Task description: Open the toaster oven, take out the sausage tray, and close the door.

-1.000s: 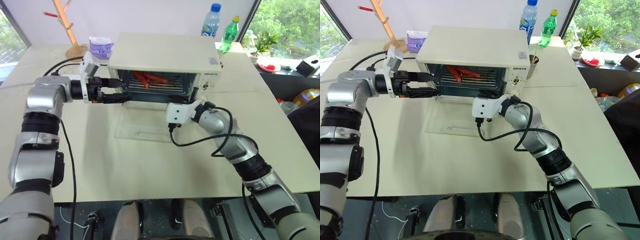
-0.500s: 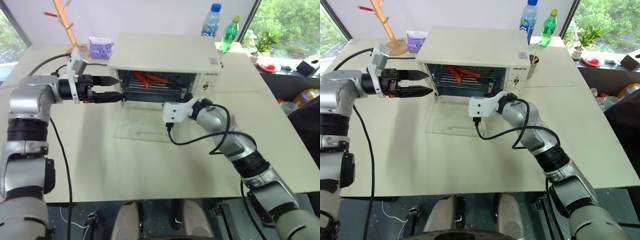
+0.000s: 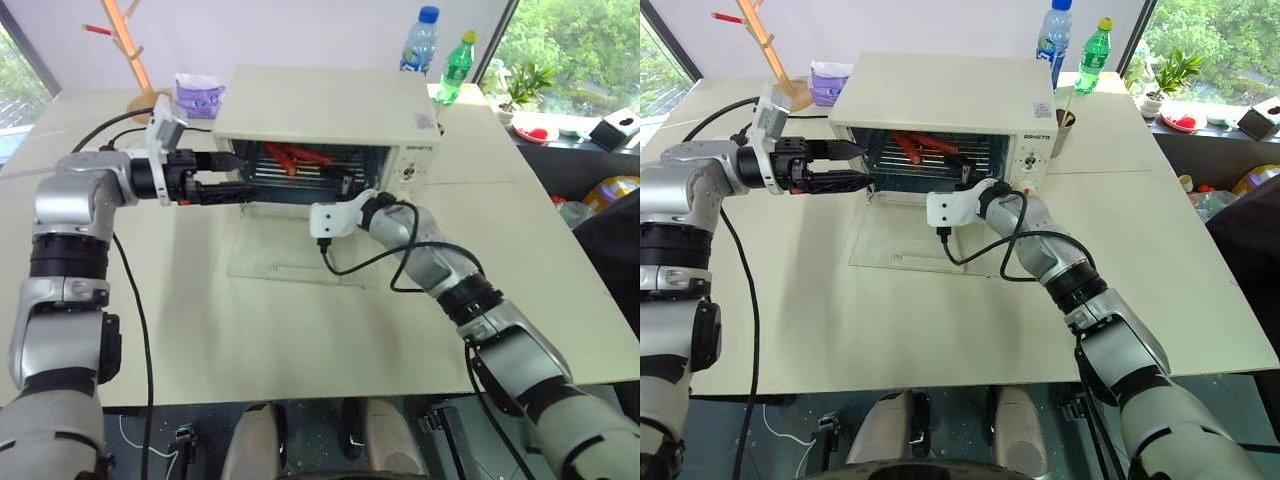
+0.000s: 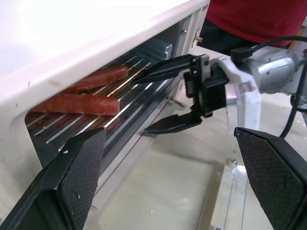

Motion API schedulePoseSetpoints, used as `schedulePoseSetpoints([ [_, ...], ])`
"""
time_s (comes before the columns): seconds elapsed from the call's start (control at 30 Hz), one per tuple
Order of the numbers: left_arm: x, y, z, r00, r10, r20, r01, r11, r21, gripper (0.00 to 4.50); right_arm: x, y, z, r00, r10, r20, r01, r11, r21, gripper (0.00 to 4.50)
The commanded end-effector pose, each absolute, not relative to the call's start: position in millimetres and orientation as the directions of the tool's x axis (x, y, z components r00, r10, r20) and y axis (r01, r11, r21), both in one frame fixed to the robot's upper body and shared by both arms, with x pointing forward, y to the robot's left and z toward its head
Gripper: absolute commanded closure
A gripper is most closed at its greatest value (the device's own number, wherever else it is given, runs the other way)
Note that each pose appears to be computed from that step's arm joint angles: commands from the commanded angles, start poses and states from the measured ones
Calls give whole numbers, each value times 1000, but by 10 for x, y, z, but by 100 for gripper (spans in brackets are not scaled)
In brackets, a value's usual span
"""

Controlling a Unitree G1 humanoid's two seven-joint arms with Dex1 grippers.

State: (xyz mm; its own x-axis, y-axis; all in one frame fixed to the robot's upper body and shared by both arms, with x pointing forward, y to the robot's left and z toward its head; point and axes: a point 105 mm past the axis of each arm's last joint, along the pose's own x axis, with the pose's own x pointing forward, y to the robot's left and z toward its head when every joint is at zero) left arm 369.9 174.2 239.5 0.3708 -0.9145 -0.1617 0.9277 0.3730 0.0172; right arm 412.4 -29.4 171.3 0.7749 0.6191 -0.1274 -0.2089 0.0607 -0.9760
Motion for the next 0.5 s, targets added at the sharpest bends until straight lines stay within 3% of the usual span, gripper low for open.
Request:
schedulePoseSetpoints([
  [0.03,3702,1733,2563,377,-916,-139,926,370,72,0,4202,-215,1844,775,627,-80,-154,64,-986,60],
  [0.2,3707,1741,2564,382,-914,-137,924,375,75,0,4259,-210,1895,778,625,-60,-135,73,-988,60],
  [0.23,3707,1742,2565,383,-914,-137,924,376,75,0,4255,-206,1909,776,628,-56,-134,77,-988,83],
  [0.3,3707,1743,2564,384,-913,-136,923,377,75,0,4233,-198,1920,771,635,-53,-133,80,-988,149],
  [0.5,3718,1740,2545,386,-912,-135,922,380,72,0,4213,-178,1965,774,632,-40,-117,81,-990,447],
])
